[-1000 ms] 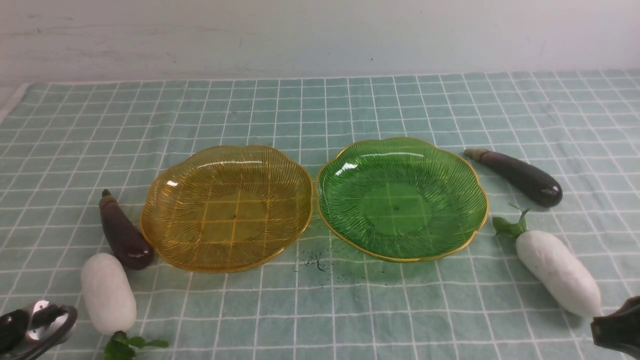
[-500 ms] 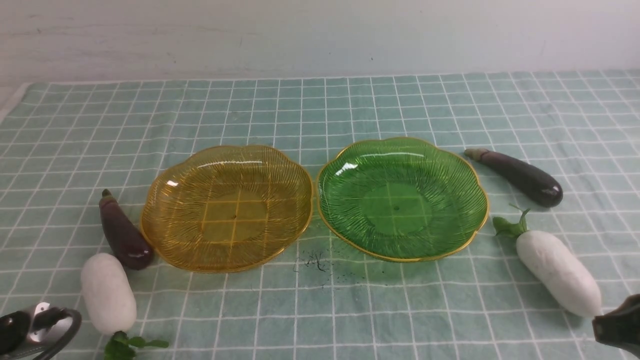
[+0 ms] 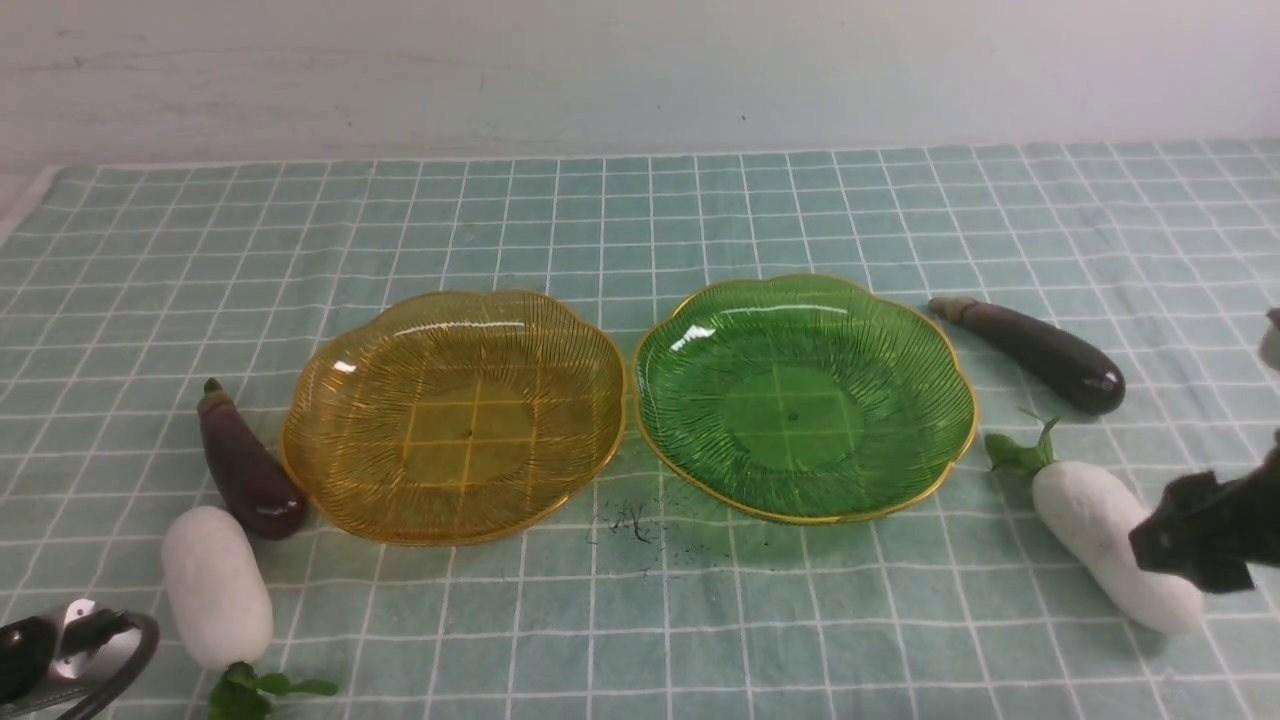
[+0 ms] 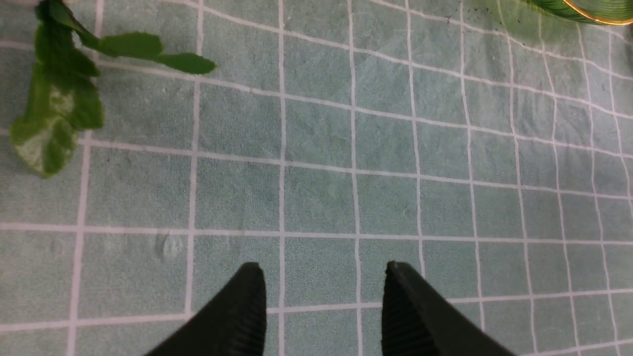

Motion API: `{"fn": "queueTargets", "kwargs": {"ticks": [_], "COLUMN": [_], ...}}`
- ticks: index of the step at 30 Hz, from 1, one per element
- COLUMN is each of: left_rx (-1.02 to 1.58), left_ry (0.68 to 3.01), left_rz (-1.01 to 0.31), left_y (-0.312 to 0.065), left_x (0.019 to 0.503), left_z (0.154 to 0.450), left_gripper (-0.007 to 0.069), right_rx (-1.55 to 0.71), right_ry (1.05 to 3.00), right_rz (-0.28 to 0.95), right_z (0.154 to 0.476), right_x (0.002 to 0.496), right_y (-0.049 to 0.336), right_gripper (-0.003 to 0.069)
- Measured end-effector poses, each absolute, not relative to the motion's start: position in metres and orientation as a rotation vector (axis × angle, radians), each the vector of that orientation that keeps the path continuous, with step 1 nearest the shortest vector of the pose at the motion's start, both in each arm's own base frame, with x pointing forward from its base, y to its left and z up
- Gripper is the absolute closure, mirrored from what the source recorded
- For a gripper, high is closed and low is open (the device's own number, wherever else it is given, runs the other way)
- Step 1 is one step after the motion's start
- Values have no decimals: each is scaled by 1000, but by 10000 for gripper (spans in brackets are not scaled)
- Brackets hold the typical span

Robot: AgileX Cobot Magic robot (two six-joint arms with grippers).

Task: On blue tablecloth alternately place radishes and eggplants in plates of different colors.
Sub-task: 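Place the white radish on the plate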

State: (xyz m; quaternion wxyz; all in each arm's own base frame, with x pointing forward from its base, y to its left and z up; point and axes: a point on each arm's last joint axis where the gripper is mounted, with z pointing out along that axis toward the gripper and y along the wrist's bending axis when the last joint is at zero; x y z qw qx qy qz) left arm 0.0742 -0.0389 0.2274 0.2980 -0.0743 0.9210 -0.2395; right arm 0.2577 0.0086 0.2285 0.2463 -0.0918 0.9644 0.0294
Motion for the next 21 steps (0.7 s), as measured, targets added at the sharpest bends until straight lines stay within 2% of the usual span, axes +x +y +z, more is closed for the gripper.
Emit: {"fn": "queueTargets", "kwargs": {"ticks": [5,13,17,21], "left_rx": [-197,-197,-197,-197], "left_ry": [2447,2447,2447,2447], "left_rz": [-636,-636,-636,-636], "left_y": [-39,-39,-39,-39], "left_x": [74,74,74,74], "left_z": [227,227,227,227], "left_gripper": [325,325,325,325], "right_rx": [-274,-296,-287,-300], "right_ry": [2677,2797,2816,2846], "right_rz": [47,52,65,83], "right_z": [203,166,161,171], "right_x": [289,301,303,308], "right_y": [6,5,6,7], "right_gripper": [47,73,132,143]}}
